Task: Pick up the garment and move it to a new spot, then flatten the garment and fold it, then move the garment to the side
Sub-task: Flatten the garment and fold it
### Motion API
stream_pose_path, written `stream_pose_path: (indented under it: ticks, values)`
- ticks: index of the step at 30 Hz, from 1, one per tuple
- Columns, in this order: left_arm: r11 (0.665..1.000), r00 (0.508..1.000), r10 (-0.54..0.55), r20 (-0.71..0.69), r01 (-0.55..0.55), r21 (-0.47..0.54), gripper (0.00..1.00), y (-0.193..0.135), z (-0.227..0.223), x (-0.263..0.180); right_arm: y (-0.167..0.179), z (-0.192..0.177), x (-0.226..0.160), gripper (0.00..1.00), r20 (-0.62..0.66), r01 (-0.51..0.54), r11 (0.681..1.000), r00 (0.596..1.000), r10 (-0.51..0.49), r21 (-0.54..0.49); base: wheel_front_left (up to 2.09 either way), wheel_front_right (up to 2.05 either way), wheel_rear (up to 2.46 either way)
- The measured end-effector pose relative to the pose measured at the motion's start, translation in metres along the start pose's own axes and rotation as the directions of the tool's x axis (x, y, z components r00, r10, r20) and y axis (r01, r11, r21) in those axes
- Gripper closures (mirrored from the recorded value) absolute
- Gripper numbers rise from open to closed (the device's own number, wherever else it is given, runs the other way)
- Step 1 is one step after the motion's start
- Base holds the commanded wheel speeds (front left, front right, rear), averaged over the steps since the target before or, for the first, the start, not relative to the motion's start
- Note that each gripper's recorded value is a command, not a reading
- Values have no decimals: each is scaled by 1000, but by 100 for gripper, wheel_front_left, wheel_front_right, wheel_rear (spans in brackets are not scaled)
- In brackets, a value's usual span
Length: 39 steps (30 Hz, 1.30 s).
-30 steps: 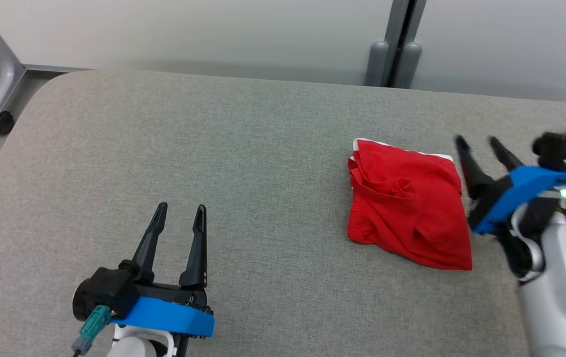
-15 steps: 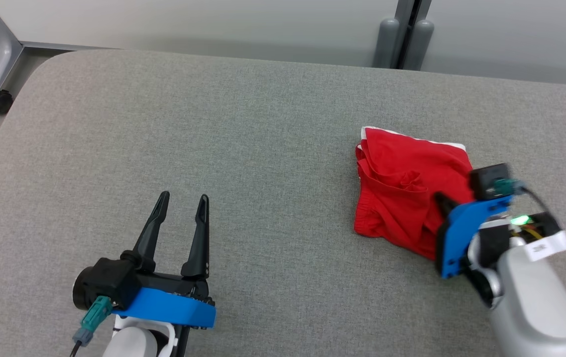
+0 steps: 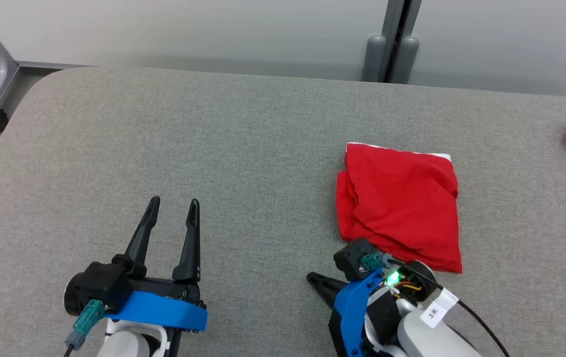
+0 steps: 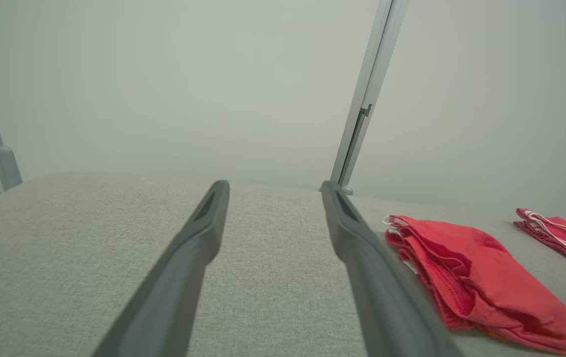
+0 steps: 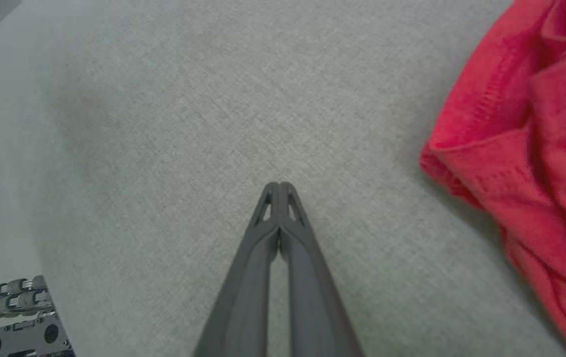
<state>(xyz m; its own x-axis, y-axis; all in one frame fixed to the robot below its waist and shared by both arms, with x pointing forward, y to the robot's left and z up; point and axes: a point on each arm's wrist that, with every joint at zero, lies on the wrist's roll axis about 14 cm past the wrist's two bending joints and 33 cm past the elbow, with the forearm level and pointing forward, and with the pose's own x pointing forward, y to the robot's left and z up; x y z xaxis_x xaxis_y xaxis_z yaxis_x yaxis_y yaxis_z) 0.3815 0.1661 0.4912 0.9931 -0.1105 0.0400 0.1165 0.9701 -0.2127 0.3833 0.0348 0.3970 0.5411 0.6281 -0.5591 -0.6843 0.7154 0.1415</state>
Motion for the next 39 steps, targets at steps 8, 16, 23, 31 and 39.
stream_pose_path:
  ticks: [8,16,23,31,39]
  values:
    - [1000,1000,-5,7,5,-4,0,-2,2,-3,20,38,-29,53,208,-51,997,977,38,61,0,0,0]
    - [1000,1000,22,3,-22,-11,0,4,0,-13,-72,89,-118,0,568,250,941,752,-336,226,0,0,0]
    - [999,999,44,-11,-44,2,0,11,-4,-19,-127,66,-187,0,571,470,823,597,-563,320,0,0,0]
    - [999,999,32,-37,-31,26,0,10,-10,-29,-153,23,-212,0,469,548,731,561,-682,408,0,0,0]
    - [999,999,26,-45,-25,35,0,10,-12,-38,-147,2,-217,0,446,537,715,559,-699,447,0,0,0]
